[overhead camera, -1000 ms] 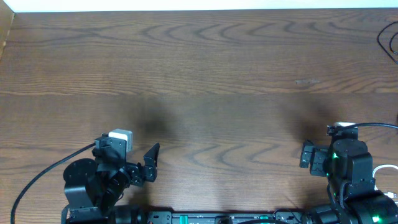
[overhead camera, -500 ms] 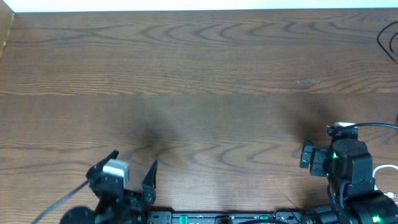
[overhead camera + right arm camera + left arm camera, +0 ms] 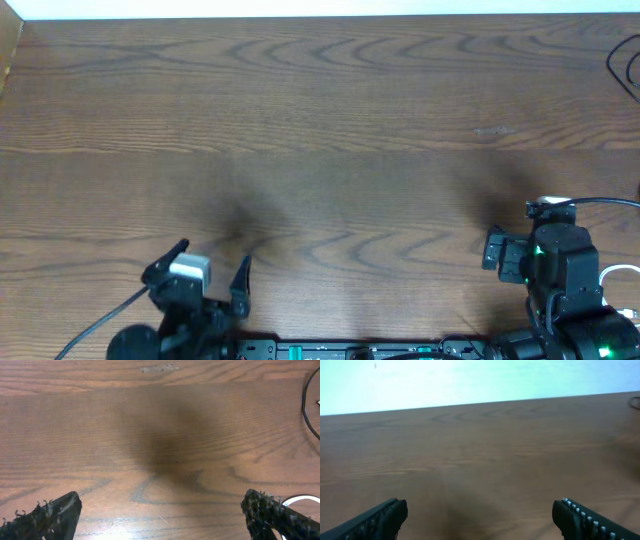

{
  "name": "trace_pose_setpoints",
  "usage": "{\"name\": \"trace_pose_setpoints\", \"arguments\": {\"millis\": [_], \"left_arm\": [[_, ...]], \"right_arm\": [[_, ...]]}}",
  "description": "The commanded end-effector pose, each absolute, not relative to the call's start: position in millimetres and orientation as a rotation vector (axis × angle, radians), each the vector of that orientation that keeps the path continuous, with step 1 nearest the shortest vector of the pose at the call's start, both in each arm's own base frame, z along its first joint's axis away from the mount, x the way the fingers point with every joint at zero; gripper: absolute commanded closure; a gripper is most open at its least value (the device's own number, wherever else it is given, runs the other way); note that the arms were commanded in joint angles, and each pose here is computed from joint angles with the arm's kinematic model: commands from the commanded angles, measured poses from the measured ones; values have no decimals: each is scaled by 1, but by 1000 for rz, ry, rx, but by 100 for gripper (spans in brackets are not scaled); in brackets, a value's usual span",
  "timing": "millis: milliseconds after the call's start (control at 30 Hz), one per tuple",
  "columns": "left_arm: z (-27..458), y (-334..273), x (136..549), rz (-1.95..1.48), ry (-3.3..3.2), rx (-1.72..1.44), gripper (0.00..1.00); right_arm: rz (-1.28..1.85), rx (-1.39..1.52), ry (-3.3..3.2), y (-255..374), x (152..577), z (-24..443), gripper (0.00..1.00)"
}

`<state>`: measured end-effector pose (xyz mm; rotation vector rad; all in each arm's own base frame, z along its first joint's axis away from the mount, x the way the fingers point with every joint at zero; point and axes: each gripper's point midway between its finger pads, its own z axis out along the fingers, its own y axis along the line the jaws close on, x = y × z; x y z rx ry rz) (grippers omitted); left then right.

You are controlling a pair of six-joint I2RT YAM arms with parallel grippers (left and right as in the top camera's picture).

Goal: Untangle cables

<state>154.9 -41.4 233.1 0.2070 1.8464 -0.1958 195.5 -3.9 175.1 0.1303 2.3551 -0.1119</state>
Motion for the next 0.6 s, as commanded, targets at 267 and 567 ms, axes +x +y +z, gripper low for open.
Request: {"name": "trace_pose_setpoints", "arguments": {"millis": [267, 567], "left_arm": [[164, -34, 200, -153, 1896, 202, 2], [125, -33, 218, -155, 1903, 202, 2]], "right_arm": [[-121, 145, 2356, -5, 194, 173, 1], [-122, 145, 2356, -5, 194, 173, 1]]}}
